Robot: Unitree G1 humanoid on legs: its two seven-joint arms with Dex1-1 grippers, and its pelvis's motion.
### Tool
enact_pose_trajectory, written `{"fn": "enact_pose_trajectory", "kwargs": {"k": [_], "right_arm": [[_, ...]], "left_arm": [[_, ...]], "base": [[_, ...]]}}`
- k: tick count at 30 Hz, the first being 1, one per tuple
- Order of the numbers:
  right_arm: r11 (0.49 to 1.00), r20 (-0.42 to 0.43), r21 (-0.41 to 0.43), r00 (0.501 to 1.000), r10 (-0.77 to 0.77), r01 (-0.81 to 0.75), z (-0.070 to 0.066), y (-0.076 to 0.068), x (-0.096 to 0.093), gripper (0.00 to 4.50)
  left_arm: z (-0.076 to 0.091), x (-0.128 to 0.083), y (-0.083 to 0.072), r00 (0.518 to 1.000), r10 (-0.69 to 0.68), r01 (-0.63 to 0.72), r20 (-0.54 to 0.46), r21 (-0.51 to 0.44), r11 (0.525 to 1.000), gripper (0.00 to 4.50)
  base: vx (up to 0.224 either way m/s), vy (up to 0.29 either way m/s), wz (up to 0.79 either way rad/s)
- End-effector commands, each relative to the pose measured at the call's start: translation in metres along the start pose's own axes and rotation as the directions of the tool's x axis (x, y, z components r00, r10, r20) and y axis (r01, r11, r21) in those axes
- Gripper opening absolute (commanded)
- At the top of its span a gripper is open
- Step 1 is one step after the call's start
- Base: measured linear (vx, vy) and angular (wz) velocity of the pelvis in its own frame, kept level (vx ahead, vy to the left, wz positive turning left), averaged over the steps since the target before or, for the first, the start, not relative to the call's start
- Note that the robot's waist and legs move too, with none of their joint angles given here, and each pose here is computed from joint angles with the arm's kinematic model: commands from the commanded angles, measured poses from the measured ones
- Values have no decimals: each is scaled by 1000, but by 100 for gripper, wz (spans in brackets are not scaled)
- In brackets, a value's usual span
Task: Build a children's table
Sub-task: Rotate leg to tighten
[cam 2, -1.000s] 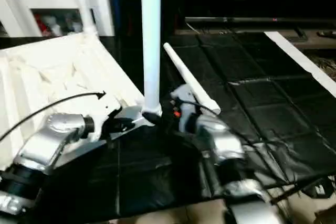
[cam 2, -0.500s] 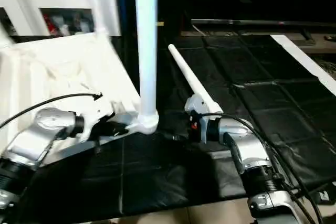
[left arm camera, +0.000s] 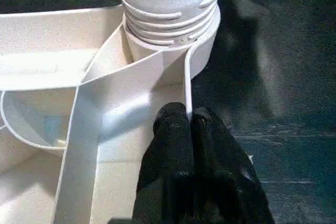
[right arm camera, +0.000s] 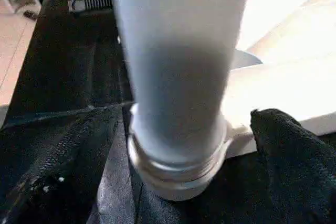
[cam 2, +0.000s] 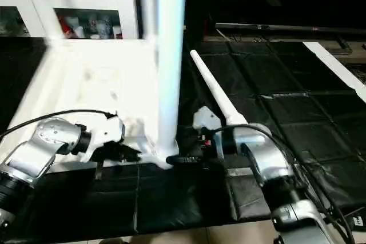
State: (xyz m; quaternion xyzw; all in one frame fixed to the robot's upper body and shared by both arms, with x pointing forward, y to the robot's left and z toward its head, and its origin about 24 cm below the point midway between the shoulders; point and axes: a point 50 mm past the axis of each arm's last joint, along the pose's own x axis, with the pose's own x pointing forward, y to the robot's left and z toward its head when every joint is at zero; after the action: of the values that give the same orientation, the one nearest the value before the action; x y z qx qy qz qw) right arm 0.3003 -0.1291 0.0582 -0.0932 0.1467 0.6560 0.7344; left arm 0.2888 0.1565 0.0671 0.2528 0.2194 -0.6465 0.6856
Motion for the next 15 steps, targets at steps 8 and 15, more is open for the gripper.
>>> {"fn": "enact_pose_trajectory", "kwargs": {"k": [8, 15], "right_arm": [[998, -36, -30, 998, 51, -52, 1, -2, 2, 363], [998, -27, -31, 998, 58, -59, 2, -3, 8, 296]], "left_arm": [[0, 4, -4, 997, -65, 67, -33, 42, 997, 0], [-2, 4, -5, 997, -67, 69, -36, 44, 997, 0]], "base": [[0, 0, 0], [0, 0, 0]]}}
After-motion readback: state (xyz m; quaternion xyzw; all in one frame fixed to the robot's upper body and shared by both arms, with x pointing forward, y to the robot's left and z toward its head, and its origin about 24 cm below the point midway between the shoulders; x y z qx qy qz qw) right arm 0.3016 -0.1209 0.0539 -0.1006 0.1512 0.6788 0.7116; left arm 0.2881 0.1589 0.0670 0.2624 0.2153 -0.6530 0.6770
